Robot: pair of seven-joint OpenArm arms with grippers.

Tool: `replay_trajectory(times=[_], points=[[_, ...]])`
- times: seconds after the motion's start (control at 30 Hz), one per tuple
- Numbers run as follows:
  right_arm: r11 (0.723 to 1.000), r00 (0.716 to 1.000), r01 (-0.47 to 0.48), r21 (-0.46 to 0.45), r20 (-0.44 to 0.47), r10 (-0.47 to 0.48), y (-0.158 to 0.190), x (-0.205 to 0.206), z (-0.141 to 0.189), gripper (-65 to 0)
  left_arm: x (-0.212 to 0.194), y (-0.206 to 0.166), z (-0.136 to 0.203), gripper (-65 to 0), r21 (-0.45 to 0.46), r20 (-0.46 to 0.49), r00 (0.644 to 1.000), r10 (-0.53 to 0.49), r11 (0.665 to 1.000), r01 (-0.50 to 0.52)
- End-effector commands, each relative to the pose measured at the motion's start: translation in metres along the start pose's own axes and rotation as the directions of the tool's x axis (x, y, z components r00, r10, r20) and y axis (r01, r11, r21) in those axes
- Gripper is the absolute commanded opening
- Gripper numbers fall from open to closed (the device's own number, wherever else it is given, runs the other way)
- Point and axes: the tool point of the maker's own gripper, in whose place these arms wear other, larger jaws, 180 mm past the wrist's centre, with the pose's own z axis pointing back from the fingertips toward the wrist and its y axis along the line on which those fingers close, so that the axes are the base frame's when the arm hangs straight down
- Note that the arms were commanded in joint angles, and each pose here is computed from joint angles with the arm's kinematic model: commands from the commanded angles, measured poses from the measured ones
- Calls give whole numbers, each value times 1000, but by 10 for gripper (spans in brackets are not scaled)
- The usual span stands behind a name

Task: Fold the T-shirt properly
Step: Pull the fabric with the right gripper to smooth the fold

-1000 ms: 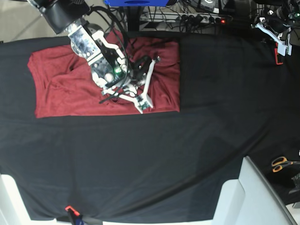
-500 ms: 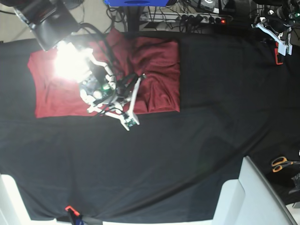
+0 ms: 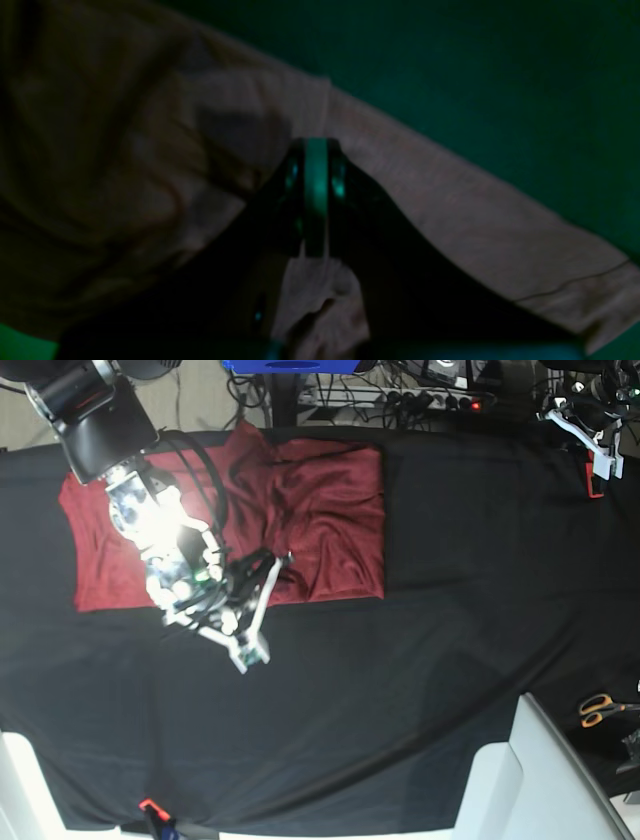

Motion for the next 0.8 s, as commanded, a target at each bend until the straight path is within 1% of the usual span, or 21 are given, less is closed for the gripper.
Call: replay_trajectory(times=[0.0, 0.03, 0.07, 0.1, 0.23, 0.27, 0.3, 0.37, 0.5, 0.63, 0.7, 0.77], points=[[1000, 998, 7, -11, 64, -6, -6, 21, 7, -647, 8, 4, 5, -650, 3, 21, 1000, -18, 1000, 18], [1000, 998, 9, -9, 68, -9, -6, 23, 8, -641, 8, 4, 5, -650, 3, 21, 1000, -18, 1000, 18], [1000, 997, 14, -4, 70, -13, -5, 24, 8, -611, 8, 4, 5, -650, 3, 21, 1000, -18, 1000, 18], [1000, 997, 19, 3, 77, -19, -1, 30, 7, -561, 8, 4, 5, -650, 3, 21, 1000, -18, 1000, 18], [1000, 999, 26, 7, 37, -26, 0, 26, -5, -276, 9, 4, 5, -650, 1, 22, 1000, -17, 1000, 17], [1000, 999, 16, 26, 35, -17, 6, 27, -8, -228, 10, 3, 4, -650, -1, 26, 1000, -17, 1000, 17], [999, 999, 3, 43, 38, -4, 10, 27, -11, -207, 13, 2, 3, -650, -2, 32, 999, -17, 1000, 17], [998, 999, -9, 63, 37, 6, 15, 24, -17, -204, 8, 5, 0, -650, 0, 20, 1000, 0, 1000, 0], [998, 1000, 12, 62, 20, -13, 15, 13, -27, -204, -5, 10, -2, -650, 7, -8, 1000, 30, 1000, -30], [994, 995, 104, 39, -1, -104, -7, 4, -32, -206, -5, 11, -2, -650, 8, -9, 999, 30, 1000, -30], [993, 994, 113, 36, 5, -113, -10, 6, -31, -236, -5, 11, -2, -650, 8, -9, 999, 30, 1000, -30], [993, 994, 111, 37, 7, -112, -9, 7, -31, -321, -5, 11, -2, -650, 8, -9, 999, 30, 1000, -30]])
